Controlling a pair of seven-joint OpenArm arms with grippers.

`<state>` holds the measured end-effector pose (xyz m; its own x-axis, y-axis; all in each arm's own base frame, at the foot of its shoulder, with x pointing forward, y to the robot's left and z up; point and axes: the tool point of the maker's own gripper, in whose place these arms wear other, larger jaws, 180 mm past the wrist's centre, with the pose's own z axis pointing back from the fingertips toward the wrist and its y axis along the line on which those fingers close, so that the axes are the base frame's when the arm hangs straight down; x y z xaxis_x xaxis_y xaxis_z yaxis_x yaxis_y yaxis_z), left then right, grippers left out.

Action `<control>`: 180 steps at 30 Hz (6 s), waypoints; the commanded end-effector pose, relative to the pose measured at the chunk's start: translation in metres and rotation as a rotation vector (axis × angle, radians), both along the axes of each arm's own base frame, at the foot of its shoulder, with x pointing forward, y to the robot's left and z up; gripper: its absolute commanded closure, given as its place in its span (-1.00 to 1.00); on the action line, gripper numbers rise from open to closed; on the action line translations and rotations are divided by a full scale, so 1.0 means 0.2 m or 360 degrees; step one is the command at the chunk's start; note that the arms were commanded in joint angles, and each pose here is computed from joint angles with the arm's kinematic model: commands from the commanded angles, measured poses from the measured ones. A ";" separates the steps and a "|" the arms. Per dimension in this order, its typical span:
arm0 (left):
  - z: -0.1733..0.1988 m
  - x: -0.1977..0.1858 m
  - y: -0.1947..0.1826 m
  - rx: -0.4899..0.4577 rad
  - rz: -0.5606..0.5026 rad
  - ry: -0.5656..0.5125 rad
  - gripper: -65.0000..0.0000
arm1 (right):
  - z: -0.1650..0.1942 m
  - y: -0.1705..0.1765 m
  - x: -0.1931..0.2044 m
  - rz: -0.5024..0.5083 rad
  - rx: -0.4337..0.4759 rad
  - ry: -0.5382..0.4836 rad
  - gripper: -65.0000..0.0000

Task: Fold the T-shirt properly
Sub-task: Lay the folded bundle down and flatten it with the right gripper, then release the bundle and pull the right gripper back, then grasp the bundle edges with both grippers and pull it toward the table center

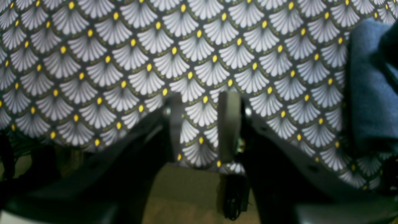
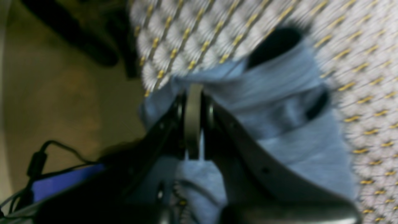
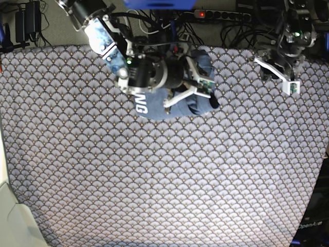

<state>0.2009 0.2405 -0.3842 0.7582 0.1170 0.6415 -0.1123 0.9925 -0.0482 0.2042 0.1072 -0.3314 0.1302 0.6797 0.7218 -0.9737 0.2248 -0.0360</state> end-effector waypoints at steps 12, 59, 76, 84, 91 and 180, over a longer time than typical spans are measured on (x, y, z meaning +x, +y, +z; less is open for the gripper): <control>0.02 -0.04 0.01 0.0026 -0.0011 -0.0005 0.40 | -0.06 0.02 0.18 -0.0004 -0.0010 0.0010 1.00; 0.02 -0.08 0.07 0.0047 0.0047 0.0008 0.41 | 0.15 0.04 0.41 -0.0020 0.0075 -0.0216 1.00; -0.02 -0.04 -0.11 -0.0075 -0.0011 -0.0003 0.41 | -0.26 -0.43 0.38 -0.0335 -0.0044 0.0070 1.00; -0.01 -0.04 -0.11 -0.0068 -0.0017 -0.0002 0.42 | 0.04 -0.54 0.38 -0.0415 0.0000 -0.0205 1.00; -0.01 -0.04 -0.11 -0.0076 -0.0016 -0.0004 0.42 | -0.02 -0.64 0.26 -0.0494 -0.0083 -0.0117 1.00; -0.23 0.83 -0.99 -0.0652 -0.0252 -0.0074 0.42 | -0.36 -0.74 0.15 -0.0692 -0.0189 0.0143 1.00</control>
<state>0.3699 0.0444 -0.4282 0.7369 0.2690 0.6202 0.0491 0.8937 -0.4460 0.2271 -0.0420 -0.4114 0.4972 0.6391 0.5868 -0.7906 0.6123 0.0030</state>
